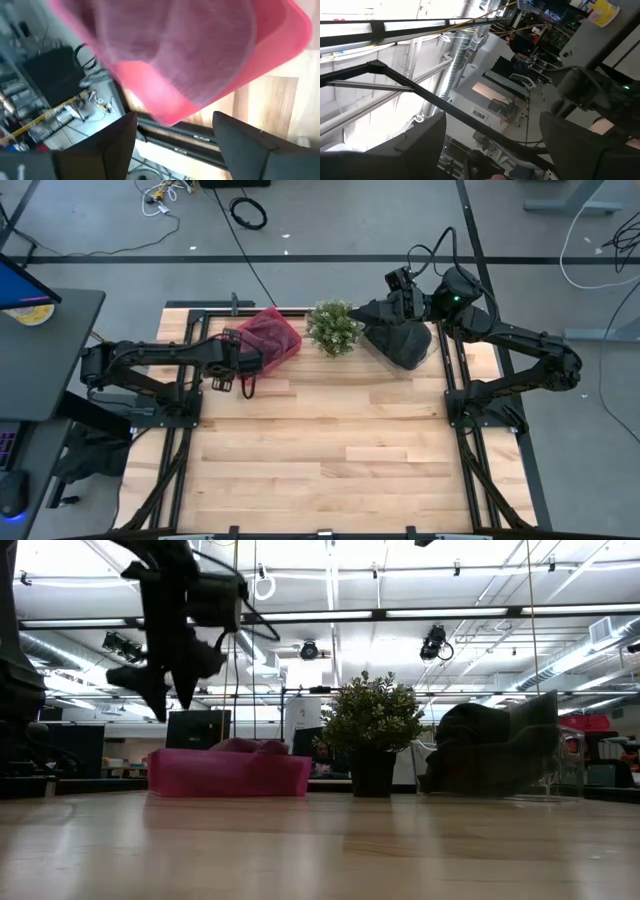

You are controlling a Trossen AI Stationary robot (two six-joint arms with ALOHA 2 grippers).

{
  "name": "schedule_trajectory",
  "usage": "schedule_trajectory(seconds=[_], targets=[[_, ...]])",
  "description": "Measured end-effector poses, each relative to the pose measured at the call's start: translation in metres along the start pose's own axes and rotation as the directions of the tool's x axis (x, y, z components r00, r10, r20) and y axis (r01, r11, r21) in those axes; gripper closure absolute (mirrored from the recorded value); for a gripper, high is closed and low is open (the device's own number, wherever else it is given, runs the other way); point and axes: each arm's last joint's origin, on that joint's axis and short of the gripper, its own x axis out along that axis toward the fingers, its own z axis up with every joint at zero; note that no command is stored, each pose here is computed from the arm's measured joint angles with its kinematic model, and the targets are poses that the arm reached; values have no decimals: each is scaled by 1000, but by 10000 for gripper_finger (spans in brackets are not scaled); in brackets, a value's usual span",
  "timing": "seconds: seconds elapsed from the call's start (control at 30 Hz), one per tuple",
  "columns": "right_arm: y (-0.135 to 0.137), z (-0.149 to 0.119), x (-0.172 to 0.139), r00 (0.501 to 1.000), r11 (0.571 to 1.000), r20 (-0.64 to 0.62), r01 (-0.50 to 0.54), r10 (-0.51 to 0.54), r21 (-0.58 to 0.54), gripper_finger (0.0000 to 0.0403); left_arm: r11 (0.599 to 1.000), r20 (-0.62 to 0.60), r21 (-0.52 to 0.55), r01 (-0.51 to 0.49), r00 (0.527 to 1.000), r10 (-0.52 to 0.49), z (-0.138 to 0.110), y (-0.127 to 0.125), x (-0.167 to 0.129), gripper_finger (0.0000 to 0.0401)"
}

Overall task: Pick & Place hat
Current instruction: Return to Home Position

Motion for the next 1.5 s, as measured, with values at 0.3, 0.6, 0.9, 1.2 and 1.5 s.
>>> schedule_trajectory(seconds=[0.3,0.6,0.9,1.2,1.5], targets=[[-1,-1,0,999,997,-32,1,-3,-74,80,813,445,-522,257,896,2,3,41,-67,188],[-8,4,-5,998,996,-31,52,-54,-73,80,731,919,-387,562,297,259,12,10,-104,372],[-12,5,-7,996,995,-32,81,-83,-60,80,664,916,-269,698,-29,401,-17,-29,-85,398],[-14,4,-7,994,993,-38,103,-105,-50,80,670,842,-209,712,-218,494,-66,-45,-60,398],[-15,4,-7,992,991,-43,113,-116,-67,80,668,789,-197,718,-288,543,-87,-68,-27,399]])
